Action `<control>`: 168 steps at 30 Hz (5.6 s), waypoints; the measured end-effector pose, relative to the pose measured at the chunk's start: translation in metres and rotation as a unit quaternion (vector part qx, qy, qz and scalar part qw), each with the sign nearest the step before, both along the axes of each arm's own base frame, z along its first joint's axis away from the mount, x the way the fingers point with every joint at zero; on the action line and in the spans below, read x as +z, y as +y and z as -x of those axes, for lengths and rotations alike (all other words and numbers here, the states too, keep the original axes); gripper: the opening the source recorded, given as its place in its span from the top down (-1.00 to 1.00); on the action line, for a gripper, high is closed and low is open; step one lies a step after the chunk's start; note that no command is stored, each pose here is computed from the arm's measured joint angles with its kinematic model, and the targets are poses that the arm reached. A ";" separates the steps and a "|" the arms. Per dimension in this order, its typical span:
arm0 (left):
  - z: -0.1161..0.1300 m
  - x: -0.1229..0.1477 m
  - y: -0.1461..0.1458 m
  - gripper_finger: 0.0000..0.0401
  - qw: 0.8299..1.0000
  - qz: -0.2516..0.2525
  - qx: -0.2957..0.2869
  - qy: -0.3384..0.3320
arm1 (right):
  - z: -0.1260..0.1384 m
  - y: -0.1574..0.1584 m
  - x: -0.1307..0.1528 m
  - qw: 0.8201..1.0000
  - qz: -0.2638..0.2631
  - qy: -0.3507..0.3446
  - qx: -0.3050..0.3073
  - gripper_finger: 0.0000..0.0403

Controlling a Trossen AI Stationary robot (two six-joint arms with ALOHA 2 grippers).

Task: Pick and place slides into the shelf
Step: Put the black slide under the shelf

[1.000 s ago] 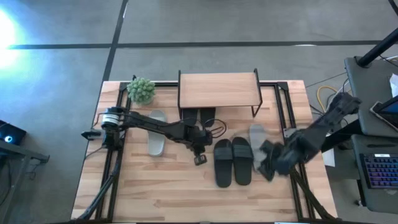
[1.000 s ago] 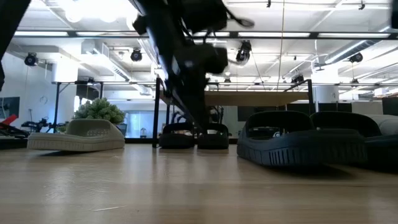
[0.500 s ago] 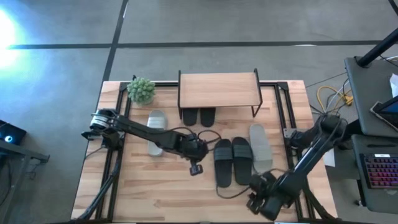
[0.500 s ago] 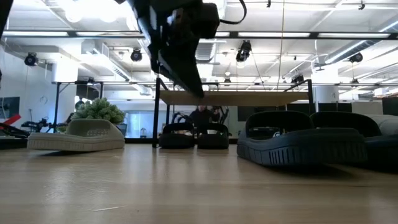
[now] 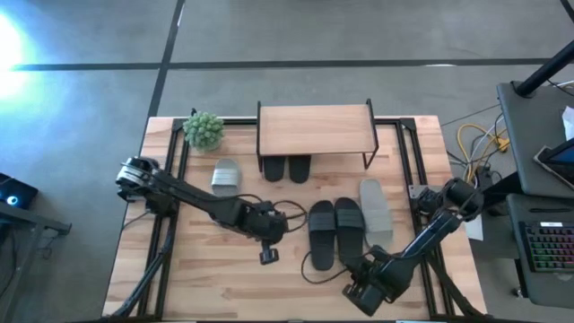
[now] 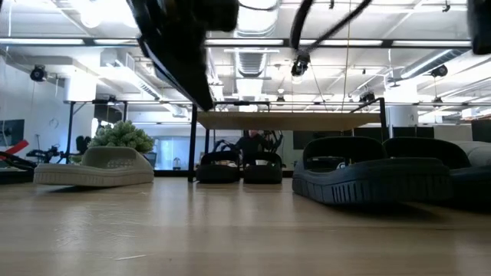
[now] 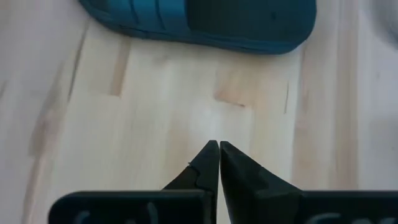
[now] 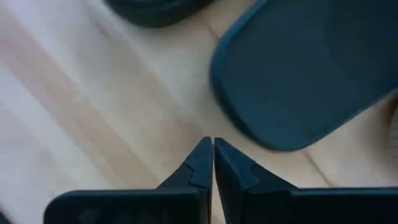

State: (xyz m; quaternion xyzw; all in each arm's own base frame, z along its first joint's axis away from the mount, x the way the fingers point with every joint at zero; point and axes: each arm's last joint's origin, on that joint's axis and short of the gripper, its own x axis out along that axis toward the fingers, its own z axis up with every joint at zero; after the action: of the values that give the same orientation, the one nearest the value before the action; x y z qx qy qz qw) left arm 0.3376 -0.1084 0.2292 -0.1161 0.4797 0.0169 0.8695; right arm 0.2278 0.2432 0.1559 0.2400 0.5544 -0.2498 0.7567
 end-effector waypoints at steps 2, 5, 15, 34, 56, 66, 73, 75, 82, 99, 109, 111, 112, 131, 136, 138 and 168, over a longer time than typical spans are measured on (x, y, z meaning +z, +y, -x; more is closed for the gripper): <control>0.011 0.008 0.002 1.00 1.000 0.000 0.020 -0.008 | 0.002 -0.005 -0.002 1.000 -0.001 0.008 0.001 0.96; 0.031 0.026 0.011 1.00 0.997 -0.011 0.071 -0.020 | 0.003 -0.012 -0.004 1.000 -0.002 0.009 0.007 0.96; 0.101 0.069 0.042 1.00 0.970 -0.026 0.218 -0.106 | 0.008 -0.040 -0.010 0.999 0.013 0.031 0.034 0.96; 0.113 0.048 0.047 1.00 0.962 -0.016 0.259 -0.091 | -0.012 -0.128 -0.027 0.994 0.020 0.032 0.099 0.96; 0.108 0.045 0.045 1.00 0.962 -0.019 0.257 -0.087 | -0.019 -0.186 -0.031 0.988 0.152 0.001 -0.027 0.96; 0.106 0.046 0.044 1.00 0.964 -0.005 0.251 -0.091 | -0.018 -0.177 -0.008 0.996 0.077 -0.037 -0.002 0.96; 0.103 0.031 0.041 1.00 0.968 0.026 0.234 -0.087 | -0.005 -0.158 0.024 0.995 -0.028 -0.087 0.036 0.96; 0.097 0.022 0.038 1.00 0.969 0.051 0.222 -0.093 | -0.001 -0.152 0.029 0.994 -0.045 -0.097 0.037 0.96; 0.056 -0.023 0.020 1.00 0.962 0.144 0.178 -0.151 | 0.011 -0.138 0.042 0.989 -0.081 -0.118 0.031 0.96; -0.042 -0.089 0.012 1.00 0.957 0.096 0.189 -0.196 | 0.025 -0.110 0.043 0.983 -0.148 -0.096 0.056 0.96; -0.074 -0.098 0.029 1.00 0.959 0.065 0.195 -0.194 | 0.025 -0.102 0.046 0.976 -0.170 -0.115 0.069 0.96; -0.071 -0.094 0.033 1.00 0.962 0.053 0.199 -0.179 | 0.023 -0.099 0.047 0.972 -0.184 -0.127 0.075 0.96; -0.068 -0.089 0.034 1.00 0.964 0.045 0.194 -0.174 | 0.022 -0.096 0.047 0.969 -0.190 -0.133 0.079 0.96; 0.046 0.038 -0.001 1.00 0.977 -0.072 0.162 -0.115 | -0.011 -0.069 -0.013 0.976 -0.113 -0.168 0.083 0.96; 0.061 0.055 -0.002 1.00 0.975 -0.062 0.166 -0.136 | -0.020 -0.076 -0.026 0.981 -0.089 -0.163 0.053 0.96; 0.066 0.059 -0.002 1.00 0.975 -0.060 0.164 -0.139 | -0.024 -0.080 -0.028 0.982 -0.079 -0.168 0.041 0.96; 0.067 0.048 -0.003 1.00 0.976 -0.089 0.172 -0.104 | -0.039 -0.151 -0.019 0.986 0.045 -0.147 -0.063 0.96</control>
State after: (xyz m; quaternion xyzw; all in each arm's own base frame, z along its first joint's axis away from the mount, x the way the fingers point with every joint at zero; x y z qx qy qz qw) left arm 0.2708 -0.1111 0.2771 -0.1205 0.3560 0.1965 0.9056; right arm 0.2667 0.0924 0.1369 0.2744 0.4091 -0.2834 0.8228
